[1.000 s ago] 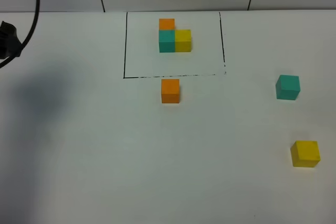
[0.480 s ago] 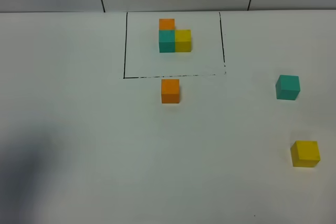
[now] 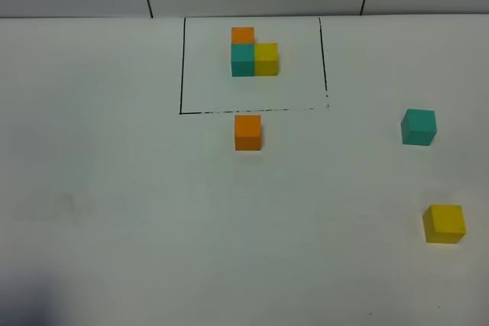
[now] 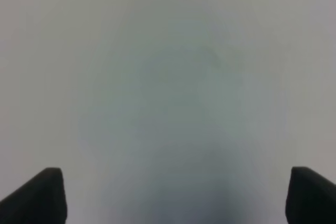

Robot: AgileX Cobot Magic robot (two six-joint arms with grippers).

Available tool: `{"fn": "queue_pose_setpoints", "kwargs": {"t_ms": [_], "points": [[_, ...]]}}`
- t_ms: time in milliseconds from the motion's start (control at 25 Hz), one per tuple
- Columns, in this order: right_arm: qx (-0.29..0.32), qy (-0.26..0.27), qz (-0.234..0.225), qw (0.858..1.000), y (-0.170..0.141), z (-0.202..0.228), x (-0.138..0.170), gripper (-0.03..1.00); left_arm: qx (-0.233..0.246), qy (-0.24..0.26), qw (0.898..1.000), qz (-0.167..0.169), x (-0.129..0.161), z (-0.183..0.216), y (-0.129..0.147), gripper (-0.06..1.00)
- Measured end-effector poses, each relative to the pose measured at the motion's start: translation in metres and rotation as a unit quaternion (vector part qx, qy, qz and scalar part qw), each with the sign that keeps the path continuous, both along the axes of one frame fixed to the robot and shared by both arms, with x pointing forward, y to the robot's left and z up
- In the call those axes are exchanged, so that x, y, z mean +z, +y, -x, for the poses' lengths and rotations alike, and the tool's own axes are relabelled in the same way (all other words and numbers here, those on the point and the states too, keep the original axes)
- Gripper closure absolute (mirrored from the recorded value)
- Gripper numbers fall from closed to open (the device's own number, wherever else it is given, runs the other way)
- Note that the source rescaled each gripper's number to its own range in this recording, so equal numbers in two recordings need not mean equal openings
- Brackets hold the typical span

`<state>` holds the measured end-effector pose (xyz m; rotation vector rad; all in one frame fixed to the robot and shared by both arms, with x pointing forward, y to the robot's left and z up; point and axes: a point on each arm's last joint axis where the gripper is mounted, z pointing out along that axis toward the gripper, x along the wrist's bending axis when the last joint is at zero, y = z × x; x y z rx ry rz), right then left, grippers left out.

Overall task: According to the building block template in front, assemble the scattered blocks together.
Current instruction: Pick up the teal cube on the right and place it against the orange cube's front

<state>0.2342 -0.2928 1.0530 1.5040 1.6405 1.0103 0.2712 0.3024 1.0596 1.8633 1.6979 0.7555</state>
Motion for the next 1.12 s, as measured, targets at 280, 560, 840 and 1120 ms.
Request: {"fn": "queue_pose_setpoints", "kwargs": {"t_ms": [280, 560, 840, 1120], "points": [[0.000, 0.000, 0.000, 1.000, 0.000, 0.000, 0.000, 0.23, -0.034, -0.072, 0.997, 0.001, -0.013, 0.030, -0.001, 0.04], [0.000, 0.000, 0.000, 1.000, 0.000, 0.000, 0.000, 0.23, -0.037, -0.116, 0.993, 0.005, -0.014, 0.044, -0.001, 0.06], [0.000, 0.000, 0.000, 1.000, 0.000, 0.000, 0.000, 0.23, -0.039, -0.114, 0.993, 0.010, -0.014, 0.044, -0.002, 0.11], [0.000, 0.000, 0.000, 1.000, 0.000, 0.000, 0.000, 0.23, -0.040, -0.114, 0.993, 0.012, -0.014, 0.044, -0.002, 0.18]]}}
